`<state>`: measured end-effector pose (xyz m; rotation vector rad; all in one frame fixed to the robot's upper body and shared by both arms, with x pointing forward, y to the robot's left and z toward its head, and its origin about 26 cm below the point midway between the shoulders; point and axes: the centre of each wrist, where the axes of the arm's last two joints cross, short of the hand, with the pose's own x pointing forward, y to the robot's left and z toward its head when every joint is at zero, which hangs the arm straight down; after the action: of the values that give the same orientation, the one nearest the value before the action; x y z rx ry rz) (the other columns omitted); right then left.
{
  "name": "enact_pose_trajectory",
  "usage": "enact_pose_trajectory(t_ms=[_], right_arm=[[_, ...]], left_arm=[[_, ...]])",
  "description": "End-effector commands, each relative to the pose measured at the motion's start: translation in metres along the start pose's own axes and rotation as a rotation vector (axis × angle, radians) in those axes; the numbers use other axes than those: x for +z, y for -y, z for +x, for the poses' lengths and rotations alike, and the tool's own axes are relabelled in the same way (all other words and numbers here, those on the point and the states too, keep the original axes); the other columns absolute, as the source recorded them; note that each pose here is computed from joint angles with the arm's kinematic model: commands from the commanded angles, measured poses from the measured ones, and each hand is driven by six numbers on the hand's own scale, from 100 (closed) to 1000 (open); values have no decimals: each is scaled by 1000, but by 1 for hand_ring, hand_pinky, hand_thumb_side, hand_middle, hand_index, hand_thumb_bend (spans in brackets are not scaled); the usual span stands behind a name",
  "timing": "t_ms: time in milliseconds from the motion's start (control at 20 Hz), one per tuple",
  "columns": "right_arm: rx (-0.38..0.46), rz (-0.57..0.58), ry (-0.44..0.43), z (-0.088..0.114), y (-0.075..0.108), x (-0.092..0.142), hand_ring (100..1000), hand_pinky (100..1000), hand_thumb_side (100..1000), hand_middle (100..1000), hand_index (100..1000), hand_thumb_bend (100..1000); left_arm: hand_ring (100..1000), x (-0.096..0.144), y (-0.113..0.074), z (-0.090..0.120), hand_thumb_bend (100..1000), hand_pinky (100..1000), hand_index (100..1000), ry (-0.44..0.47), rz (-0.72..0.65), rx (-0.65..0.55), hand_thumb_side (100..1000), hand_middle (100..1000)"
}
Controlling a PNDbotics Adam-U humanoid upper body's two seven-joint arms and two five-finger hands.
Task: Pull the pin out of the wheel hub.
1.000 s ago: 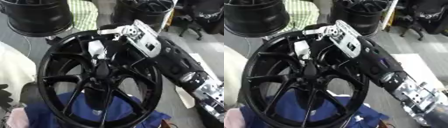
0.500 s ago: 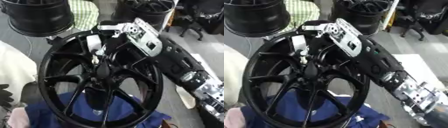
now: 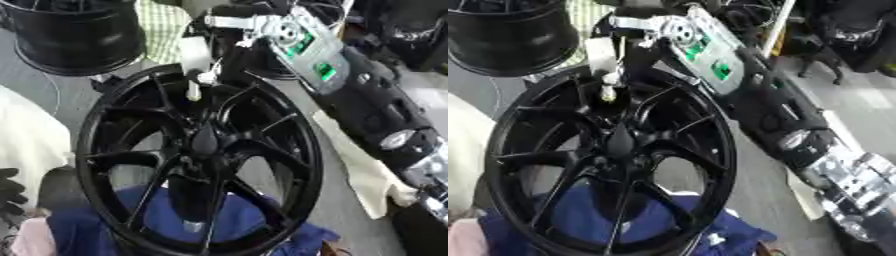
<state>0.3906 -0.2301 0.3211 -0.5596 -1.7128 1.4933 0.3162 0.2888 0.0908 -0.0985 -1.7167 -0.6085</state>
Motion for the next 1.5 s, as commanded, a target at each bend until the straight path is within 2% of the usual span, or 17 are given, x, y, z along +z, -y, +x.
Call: enact_pose_trajectory(t_ms=[50, 150, 250, 350, 450, 500, 550, 600, 650, 700, 800, 900, 1050, 1200, 1250, 1350, 1500], right_arm=[[55, -120, -61, -7, 35, 46, 643, 587, 250, 486, 599, 142], [66, -174, -125, -18, 38, 76, 635, 573, 244, 484, 596, 148], [70, -238, -204, -31, 34, 107, 628, 559, 233, 485, 597, 153], [55, -320, -292, -47, 21, 134, 605, 513, 213, 479, 587, 163], [16, -420, -375, -63, -3, 156, 589, 480, 190, 486, 590, 197], [-16, -477, -430, -73, -22, 167, 589, 475, 181, 504, 606, 230], [-47, -524, -491, -82, -44, 177, 600, 473, 187, 573, 670, 275], [-80, -558, -565, -92, -68, 186, 627, 488, 207, 655, 742, 318], [-106, -573, -634, -100, -91, 194, 687, 535, 245, 780, 859, 381], [-133, -563, -723, -109, -116, 203, 725, 577, 286, 839, 903, 417], [-158, -536, -881, -122, -156, 215, 753, 604, 327, 903, 931, 450], [-177, -591, -985, -126, -185, 223, 732, 556, 352, 910, 920, 482], [-224, -752, -1066, -126, -220, 226, 706, 516, 381, 904, 901, 487], [-296, -883, -1107, -120, -251, 224, 668, 475, 374, 864, 877, 469], [-315, -916, -1110, -117, -257, 222, 665, 472, 372, 861, 875, 468], [-362, -993, -1097, -111, -268, 216, 609, 431, 311, 786, 842, 411], [-447, -1115, -1048, -97, -280, 203, 571, 407, 250, 737, 813, 350]], left_arm=[[604, 5, -8, 5, 100, 562, 796, -1, 30, -28, 680, 584], [604, 9, -11, 3, 100, 561, 796, -14, 51, -30, 679, 584], [604, 13, -13, 2, 100, 561, 796, -23, 70, -31, 679, 584], [604, 15, -16, 2, 100, 561, 795, -26, 88, -32, 679, 584], [605, 16, -17, 2, 100, 561, 795, -25, 104, -31, 678, 584], [605, 16, -18, 3, 100, 561, 795, -23, 112, -31, 678, 584], [605, 17, -19, 3, 100, 560, 795, -23, 118, -31, 677, 584], [605, 18, -20, 3, 100, 560, 795, -23, 124, -32, 677, 584], [605, 18, -20, 3, 100, 560, 795, -22, 130, -34, 676, 584], [605, 19, -21, 3, 100, 560, 795, -23, 136, -35, 675, 584], [605, 20, -22, 2, 100, 560, 795, -24, 145, -35, 674, 585], [605, 22, -23, 0, 100, 559, 795, -25, 155, -34, 671, 585], [606, 24, -25, -2, 100, 559, 795, -23, 173, -35, 668, 585], [606, 24, -25, -3, 100, 559, 795, -20, 179, -34, 669, 585], [606, 24, -25, -3, 100, 559, 795, -20, 179, -33, 669, 585], [606, 24, -24, -3, 100, 558, 795, -20, 177, -32, 669, 585], [607, 24, -24, -3, 100, 558, 794, -18, 175, -30, 668, 585]])
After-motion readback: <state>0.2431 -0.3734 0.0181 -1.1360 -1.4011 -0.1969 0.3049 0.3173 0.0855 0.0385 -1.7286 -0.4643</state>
